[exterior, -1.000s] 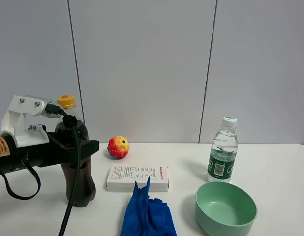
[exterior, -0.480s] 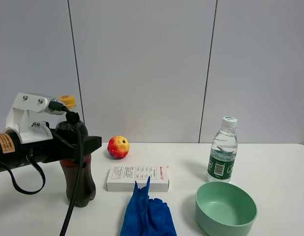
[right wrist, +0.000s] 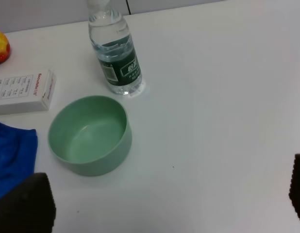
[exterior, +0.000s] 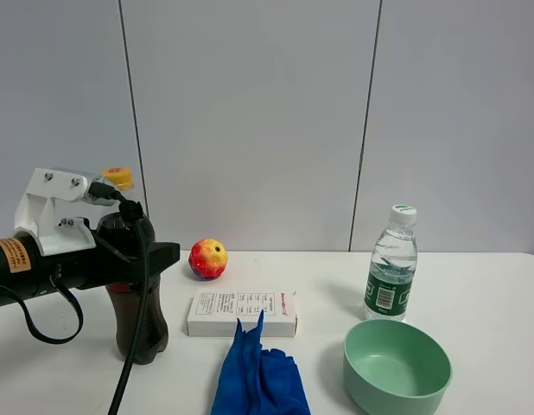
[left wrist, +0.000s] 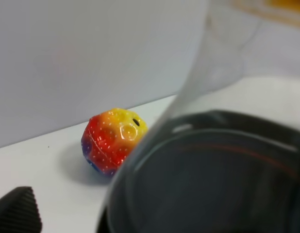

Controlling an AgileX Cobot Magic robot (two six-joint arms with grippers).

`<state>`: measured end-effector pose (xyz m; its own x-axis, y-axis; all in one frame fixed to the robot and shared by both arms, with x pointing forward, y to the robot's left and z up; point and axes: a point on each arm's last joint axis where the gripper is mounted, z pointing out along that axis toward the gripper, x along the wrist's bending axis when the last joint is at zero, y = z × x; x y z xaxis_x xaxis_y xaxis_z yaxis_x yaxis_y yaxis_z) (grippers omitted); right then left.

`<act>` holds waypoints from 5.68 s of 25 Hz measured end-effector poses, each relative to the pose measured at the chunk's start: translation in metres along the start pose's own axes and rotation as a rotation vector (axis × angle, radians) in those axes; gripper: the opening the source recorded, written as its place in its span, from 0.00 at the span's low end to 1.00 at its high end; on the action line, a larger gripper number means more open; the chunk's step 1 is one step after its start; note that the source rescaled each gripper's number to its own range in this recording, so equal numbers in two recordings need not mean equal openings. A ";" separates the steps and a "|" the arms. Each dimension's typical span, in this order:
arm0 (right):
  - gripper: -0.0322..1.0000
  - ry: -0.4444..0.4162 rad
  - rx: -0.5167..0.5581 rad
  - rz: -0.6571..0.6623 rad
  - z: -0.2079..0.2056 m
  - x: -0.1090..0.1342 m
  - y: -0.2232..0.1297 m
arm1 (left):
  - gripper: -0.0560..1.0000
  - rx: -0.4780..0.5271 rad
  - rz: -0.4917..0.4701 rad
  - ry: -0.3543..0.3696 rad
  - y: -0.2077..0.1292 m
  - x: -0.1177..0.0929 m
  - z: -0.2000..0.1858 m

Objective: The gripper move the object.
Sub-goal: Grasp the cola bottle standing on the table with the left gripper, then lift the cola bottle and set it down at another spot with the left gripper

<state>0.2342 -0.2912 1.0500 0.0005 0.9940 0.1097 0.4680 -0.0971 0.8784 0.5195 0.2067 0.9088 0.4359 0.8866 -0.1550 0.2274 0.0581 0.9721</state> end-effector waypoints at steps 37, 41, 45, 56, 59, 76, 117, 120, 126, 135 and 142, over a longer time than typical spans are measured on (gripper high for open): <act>1.00 0.000 0.000 0.000 0.000 0.000 0.000 | 0.05 -0.134 0.091 -0.136 0.101 -0.022 0.012; 1.00 0.000 0.000 0.000 0.000 0.000 0.000 | 0.05 -0.125 0.134 -0.170 0.115 -0.034 0.024; 1.00 0.000 0.000 0.000 0.000 0.000 0.000 | 0.05 -0.110 0.158 -0.223 0.116 -0.051 0.043; 1.00 0.000 0.000 0.000 0.000 0.000 0.000 | 0.05 -0.078 0.197 -0.287 0.104 -0.065 0.087; 1.00 0.000 0.000 0.000 0.000 0.000 0.000 | 0.05 -0.095 0.184 -0.292 0.108 -0.065 0.098; 1.00 0.000 0.000 0.000 0.000 0.000 0.000 | 0.05 -0.060 0.139 -0.292 0.081 -0.056 0.155; 1.00 0.000 0.000 0.000 0.000 0.000 0.000 | 0.05 -0.012 0.194 -0.255 0.033 -0.037 0.178; 1.00 0.000 0.000 0.000 0.000 0.000 0.000 | 0.05 -0.012 0.194 -0.255 0.033 -0.037 0.178; 1.00 0.000 0.000 0.000 0.000 0.000 0.000 | 0.07 -0.013 0.193 -0.254 0.033 -0.037 0.178; 1.00 0.000 0.000 0.000 0.000 0.000 0.000 | 0.21 -0.076 0.177 -0.264 0.043 -0.039 0.178; 1.00 0.000 0.000 0.000 0.000 0.000 0.000 | 0.59 -0.074 0.177 -0.264 0.043 -0.039 0.178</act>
<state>0.2342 -0.2912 1.0500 0.0005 0.9940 0.1097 0.4680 -0.0971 0.8784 0.6672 0.0935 0.9252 0.6757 0.7371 -0.0134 0.0680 -0.0442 0.9967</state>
